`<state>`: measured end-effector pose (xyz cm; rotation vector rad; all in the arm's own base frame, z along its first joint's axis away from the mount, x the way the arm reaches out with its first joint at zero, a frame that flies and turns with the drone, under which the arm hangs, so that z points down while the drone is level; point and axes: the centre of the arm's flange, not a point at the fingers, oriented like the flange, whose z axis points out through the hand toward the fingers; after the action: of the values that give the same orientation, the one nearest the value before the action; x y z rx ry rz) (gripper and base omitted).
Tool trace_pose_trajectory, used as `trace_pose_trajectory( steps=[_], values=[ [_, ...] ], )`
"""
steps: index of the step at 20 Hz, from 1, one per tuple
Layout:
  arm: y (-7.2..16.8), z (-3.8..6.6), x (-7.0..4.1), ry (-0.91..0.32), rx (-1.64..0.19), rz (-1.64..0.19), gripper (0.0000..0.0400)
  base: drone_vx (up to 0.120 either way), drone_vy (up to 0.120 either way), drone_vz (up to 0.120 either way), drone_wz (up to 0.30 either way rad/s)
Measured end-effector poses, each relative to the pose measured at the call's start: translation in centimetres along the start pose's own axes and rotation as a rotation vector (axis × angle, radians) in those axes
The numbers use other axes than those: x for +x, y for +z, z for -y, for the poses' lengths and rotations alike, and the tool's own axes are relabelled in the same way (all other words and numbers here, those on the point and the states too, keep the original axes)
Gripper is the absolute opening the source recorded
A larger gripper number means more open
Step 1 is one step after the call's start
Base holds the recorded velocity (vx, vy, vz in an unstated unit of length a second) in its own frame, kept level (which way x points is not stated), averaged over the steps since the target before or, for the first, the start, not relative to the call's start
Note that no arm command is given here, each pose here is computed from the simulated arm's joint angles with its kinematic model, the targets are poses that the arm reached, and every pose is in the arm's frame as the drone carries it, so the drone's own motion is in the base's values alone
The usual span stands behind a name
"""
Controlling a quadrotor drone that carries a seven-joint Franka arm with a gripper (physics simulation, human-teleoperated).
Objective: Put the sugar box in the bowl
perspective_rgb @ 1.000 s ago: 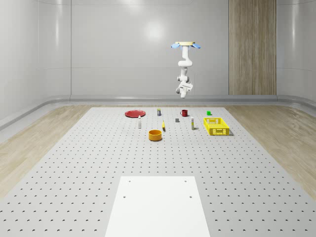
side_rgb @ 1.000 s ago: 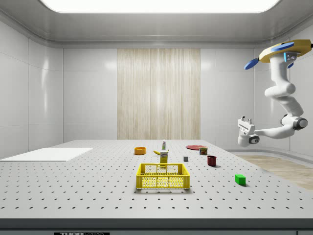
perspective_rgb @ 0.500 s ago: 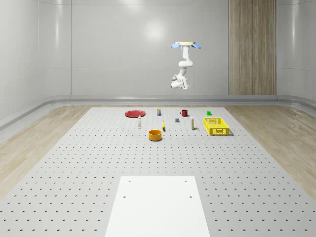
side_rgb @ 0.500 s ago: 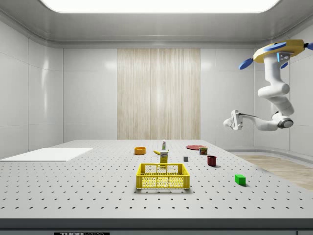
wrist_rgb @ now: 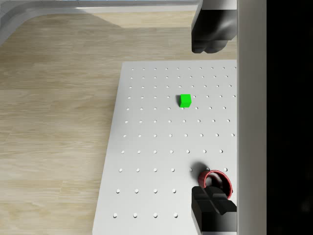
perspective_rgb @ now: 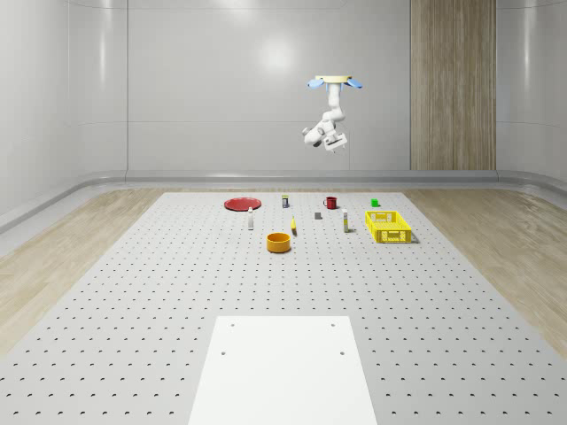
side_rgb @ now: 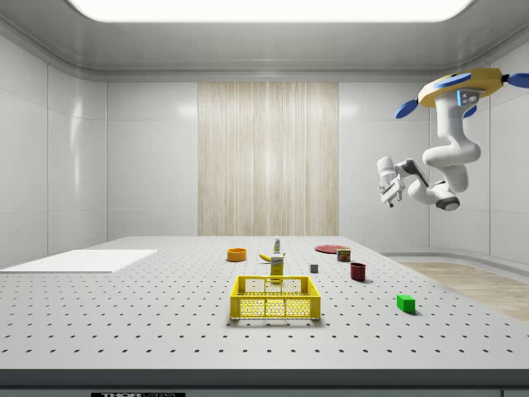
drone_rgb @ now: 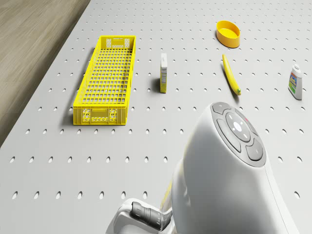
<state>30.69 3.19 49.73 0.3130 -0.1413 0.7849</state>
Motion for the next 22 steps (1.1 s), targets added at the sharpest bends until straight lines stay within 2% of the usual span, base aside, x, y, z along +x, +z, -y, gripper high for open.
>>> trace_pose_trajectory(
  steps=[4,8,22],
  values=[
    [0.1,1.2,-1.2,-0.004,-0.118,-0.123,0.0400,0.120,0.000,-0.120,0.000],
    [0.2,1.7,-1.8,-0.006,-0.176,-0.184,0.0400,0.120,0.000,-0.120,0.000],
    [0.4,2.2,-2.3,-0.008,-0.225,-0.237,0.0400,0.120,0.000,-0.120,0.000]
  ],
)
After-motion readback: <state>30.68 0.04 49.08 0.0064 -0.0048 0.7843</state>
